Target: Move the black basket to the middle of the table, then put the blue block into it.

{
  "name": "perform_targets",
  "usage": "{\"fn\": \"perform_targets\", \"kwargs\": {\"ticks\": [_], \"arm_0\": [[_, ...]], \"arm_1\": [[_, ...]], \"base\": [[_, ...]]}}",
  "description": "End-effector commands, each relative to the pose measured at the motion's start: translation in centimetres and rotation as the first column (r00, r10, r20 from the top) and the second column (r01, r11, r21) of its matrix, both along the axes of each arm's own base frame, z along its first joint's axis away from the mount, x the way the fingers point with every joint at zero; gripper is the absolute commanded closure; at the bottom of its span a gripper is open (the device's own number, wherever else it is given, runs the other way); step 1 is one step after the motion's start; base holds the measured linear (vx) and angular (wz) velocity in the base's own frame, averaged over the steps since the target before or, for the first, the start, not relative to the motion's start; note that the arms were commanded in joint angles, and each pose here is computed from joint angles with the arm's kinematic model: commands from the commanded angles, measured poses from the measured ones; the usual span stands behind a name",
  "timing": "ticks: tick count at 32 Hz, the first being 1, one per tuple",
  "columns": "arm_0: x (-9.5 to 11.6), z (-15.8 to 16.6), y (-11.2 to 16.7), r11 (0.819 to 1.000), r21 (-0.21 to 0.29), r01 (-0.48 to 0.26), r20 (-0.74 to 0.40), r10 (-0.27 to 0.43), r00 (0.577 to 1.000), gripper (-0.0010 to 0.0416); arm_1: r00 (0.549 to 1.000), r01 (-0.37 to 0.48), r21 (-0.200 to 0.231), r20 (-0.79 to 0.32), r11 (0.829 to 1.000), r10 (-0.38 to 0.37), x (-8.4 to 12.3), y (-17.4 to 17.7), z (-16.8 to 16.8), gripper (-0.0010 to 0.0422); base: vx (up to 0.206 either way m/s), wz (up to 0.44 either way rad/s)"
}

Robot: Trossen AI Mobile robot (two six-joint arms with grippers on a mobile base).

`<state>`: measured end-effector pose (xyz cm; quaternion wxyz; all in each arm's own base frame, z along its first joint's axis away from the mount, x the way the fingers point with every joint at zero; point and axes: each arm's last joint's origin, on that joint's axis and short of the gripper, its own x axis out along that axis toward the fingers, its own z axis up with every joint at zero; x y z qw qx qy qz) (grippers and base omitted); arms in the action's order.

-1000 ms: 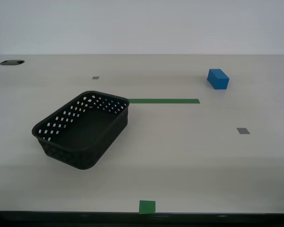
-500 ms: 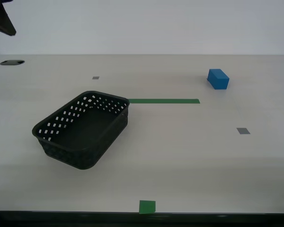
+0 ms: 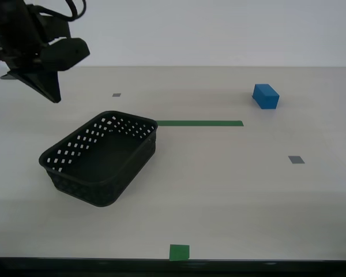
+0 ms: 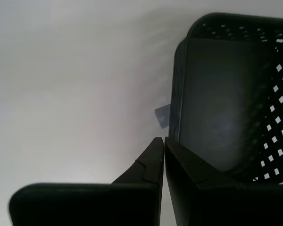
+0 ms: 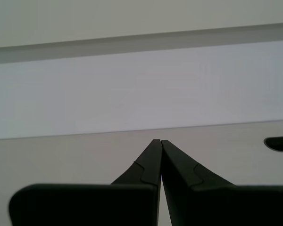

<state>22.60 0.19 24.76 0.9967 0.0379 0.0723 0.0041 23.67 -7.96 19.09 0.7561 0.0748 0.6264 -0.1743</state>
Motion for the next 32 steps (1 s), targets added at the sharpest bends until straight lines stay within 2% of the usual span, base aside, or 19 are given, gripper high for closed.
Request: {"fn": "perform_targets", "kwargs": {"ticks": [1,3,6,13,16,19,24,28,32], "arm_0": [[0.0,-0.1,0.0,1.0,0.004,-0.001,-0.015,0.001,1.0,0.0405],[0.0,-0.2,0.0,1.0,0.004,-0.001,-0.024,0.001,1.0,0.0405],[0.0,-0.3,0.0,1.0,0.004,-0.001,-0.031,0.001,1.0,0.0405],[-0.1,-0.3,0.0,1.0,0.004,-0.002,-0.038,0.002,0.999,0.0405],[-0.1,-0.5,0.0,1.0,0.003,-0.001,-0.052,0.001,0.999,0.0405],[-0.1,-0.5,0.0,1.0,0.003,-0.001,-0.052,0.001,0.999,0.0405],[-0.1,-0.5,0.0,1.0,0.003,-0.001,-0.051,0.001,0.999,0.0405],[-0.1,-0.5,0.0,1.0,0.003,-0.001,-0.052,0.001,0.999,0.0405],[-0.1,-0.5,0.0,1.0,0.003,-0.001,-0.052,0.001,0.999,0.0405]], "arm_1": [[0.998,0.055,0.007,-0.02,0.998,-0.055,0.4,-1.0,-1.2,0.0409],[0.996,0.079,0.013,-0.036,0.997,-0.078,0.8,-1.7,-2.2,0.0392],[0.993,0.096,0.022,-0.068,0.995,-0.094,1.2,-2.3,-3.7,0.0342],[0.99,0.046,0.039,-0.133,0.998,-0.041,1.8,-2.6,-6.0,0.0196],[0.987,0.048,0.047,-0.154,0.998,-0.04,1.9,-2.7,-6.8,0.0155],[0.982,0.036,0.057,-0.185,0.998,-0.024,2.0,-2.7,-7.8,0.0138],[0.969,-0.009,0.082,-0.245,0.997,0.029,2.1,-2.8,-9.7,0.0138],[0.973,-0.02,0.08,-0.229,0.997,0.038,2.4,-2.9,-9.6,0.0139],[0.976,-0.021,0.074,-0.215,0.997,0.037,2.7,-3.1,-9.5,0.0182]], "base": [[0.0,0.0],[0.0,0.0],[0.0,0.0],[0.0,0.0],[0.0,0.0],[0.0,0.0],[0.0,0.0],[0.0,0.0],[0.0,0.0]]}}
